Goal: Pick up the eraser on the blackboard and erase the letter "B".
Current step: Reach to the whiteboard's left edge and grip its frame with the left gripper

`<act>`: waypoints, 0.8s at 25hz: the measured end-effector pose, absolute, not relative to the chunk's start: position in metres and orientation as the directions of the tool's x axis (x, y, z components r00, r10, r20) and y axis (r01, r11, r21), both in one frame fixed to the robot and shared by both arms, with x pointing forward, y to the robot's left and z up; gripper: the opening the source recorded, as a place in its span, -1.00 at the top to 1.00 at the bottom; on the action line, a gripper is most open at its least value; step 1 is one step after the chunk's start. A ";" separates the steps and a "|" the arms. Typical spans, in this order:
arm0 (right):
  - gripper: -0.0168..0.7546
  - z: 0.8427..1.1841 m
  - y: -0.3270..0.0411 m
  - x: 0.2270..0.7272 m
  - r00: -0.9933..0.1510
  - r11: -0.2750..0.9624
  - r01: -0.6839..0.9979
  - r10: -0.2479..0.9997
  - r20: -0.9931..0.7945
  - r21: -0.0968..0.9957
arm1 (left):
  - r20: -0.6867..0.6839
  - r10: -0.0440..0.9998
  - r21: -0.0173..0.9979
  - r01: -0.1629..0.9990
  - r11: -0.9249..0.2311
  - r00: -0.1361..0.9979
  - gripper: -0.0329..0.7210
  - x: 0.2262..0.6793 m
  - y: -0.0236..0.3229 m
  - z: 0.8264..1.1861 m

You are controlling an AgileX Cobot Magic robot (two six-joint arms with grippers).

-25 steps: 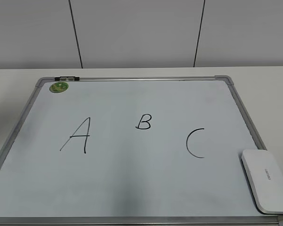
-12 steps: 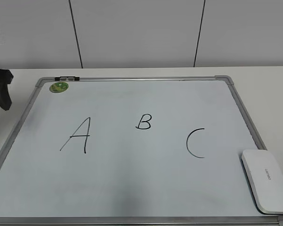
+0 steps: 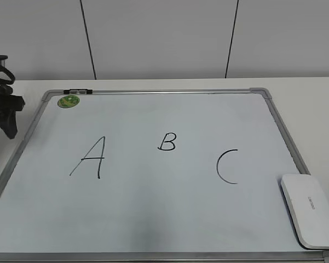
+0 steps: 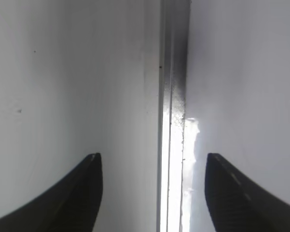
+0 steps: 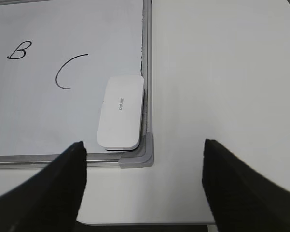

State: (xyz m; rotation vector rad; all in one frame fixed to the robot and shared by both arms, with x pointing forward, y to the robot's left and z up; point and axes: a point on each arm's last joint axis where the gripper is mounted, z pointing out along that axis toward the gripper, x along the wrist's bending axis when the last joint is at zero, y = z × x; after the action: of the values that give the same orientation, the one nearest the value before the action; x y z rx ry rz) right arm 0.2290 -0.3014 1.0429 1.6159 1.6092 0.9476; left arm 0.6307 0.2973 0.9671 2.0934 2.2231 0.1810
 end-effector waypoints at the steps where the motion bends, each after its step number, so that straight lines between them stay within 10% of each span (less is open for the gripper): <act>1: -0.48 1.043 -0.301 0.229 -0.019 -0.026 0.521 0.999 0.042 0.853 | 0.024 0.998 0.132 0.989 0.058 -0.062 -0.37 0.633 0.297 0.962; 20: -0.48 1.043 -0.301 0.229 -0.019 -0.026 0.521 0.999 0.042 0.853 | 0.037 0.996 0.081 0.994 0.075 -0.078 -0.23 0.645 0.309 0.917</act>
State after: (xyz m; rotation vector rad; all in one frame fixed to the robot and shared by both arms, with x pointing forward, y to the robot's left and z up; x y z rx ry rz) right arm 0.2290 -0.3014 1.0429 1.6159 1.6092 0.9476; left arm 0.6446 0.3086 0.9174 2.1136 2.2823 0.1317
